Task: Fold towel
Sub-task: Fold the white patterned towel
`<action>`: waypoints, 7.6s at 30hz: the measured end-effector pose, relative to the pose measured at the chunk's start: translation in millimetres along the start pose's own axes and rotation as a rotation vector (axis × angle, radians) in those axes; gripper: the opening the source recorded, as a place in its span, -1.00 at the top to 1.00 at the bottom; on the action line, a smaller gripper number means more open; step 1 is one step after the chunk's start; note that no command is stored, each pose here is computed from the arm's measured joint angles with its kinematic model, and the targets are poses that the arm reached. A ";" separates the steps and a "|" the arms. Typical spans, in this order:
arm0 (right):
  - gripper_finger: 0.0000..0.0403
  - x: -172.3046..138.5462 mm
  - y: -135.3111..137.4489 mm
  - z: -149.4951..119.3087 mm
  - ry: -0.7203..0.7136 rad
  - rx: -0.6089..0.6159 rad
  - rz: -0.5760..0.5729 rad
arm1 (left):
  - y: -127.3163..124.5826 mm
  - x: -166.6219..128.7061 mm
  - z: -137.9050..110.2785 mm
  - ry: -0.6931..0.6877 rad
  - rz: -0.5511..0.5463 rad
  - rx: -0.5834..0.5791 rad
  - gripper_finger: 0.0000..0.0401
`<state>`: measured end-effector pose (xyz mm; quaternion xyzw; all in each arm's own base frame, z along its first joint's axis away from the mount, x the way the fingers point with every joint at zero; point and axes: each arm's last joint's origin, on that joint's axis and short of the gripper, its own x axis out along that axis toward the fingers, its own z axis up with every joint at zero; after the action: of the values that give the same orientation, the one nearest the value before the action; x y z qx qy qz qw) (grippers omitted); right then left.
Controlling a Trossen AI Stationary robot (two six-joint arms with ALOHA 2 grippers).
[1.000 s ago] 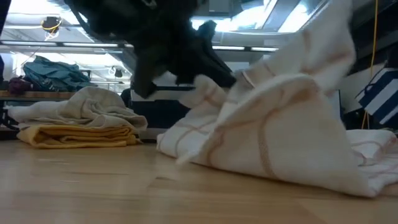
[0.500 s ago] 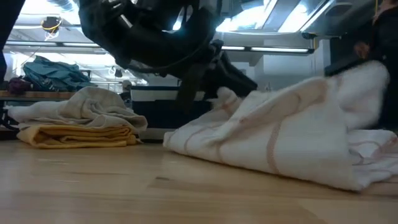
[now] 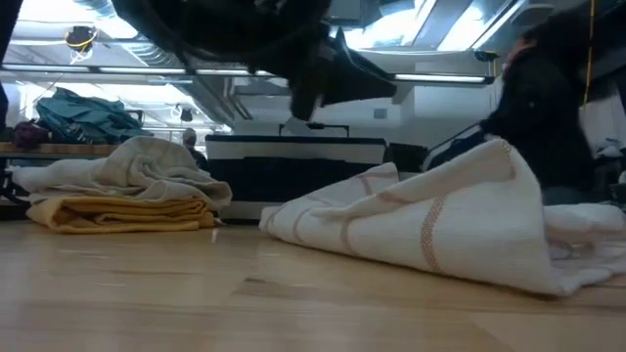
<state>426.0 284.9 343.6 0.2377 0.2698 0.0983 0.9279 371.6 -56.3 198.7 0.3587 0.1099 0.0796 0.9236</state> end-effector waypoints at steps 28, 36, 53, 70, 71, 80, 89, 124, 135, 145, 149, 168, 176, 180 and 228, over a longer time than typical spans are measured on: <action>0.93 3.2 -33.1 -16.2 0.177 0.159 -0.274 | -83.0 -82.0 -9.6 0.494 -0.773 0.049 0.58; 0.45 7.2 -52.5 -2.7 0.212 0.227 -0.268 | -85.0 -84.1 -8.1 0.498 -0.774 0.032 0.60; 0.16 8.5 -102.8 -43.2 0.534 0.369 -0.605 | -88.0 -91.5 -11.4 0.582 -0.787 0.006 0.69; 0.16 30.2 -136.4 -92.7 0.605 0.390 -0.706 | -88.3 -91.7 -11.3 0.588 -0.785 -0.014 0.69; 0.16 30.5 -137.7 -93.8 0.594 0.390 -0.719 | -88.3 -91.7 -11.3 0.589 -0.784 -0.015 0.69; 0.16 30.9 -143.2 -98.9 0.570 0.370 -0.768 | -88.3 -91.7 -11.3 0.589 -0.784 -0.017 0.69; 0.16 30.6 -147.0 -96.2 0.529 0.349 -0.805 | -88.3 -91.7 -11.3 0.595 -0.779 -0.031 0.69; 0.16 48.3 -154.1 -113.8 0.606 0.478 -0.803 | -88.1 -91.0 -10.9 0.593 -0.772 -0.045 0.69; 0.16 48.2 -158.5 -111.1 0.600 0.598 -0.831 | -88.0 -90.6 -10.7 0.590 -0.771 -0.047 0.69; 0.23 49.4 -164.5 -106.1 0.627 0.655 -0.812 | -88.0 -90.5 -10.6 0.589 -0.770 -0.048 0.69; 0.44 49.4 -164.7 -102.7 0.628 0.646 -0.801 | -88.1 -90.3 -10.2 0.583 -0.771 -0.047 0.69; 0.98 30.4 -161.4 -93.1 0.720 0.674 -0.903 | -88.0 -90.0 -9.9 0.580 -0.769 -0.050 0.69; 0.99 0.2 -150.2 -71.6 0.746 0.621 -1.063 | -88.1 -90.1 -9.9 0.581 -0.768 -0.052 0.69; 0.97 -0.6 -152.3 -72.4 0.738 0.587 -1.080 | -88.2 -90.2 -9.8 0.582 -0.769 -0.053 0.69; 0.51 0.0 -135.9 -98.2 0.792 0.839 -1.154 | -62.1 -20.8 -42.3 0.397 -0.567 -0.106 0.69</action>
<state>379.5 205.2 203.7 0.3365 0.6723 -0.4277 0.5018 344.8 -79.0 129.1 0.2428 0.3784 -0.1060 0.8869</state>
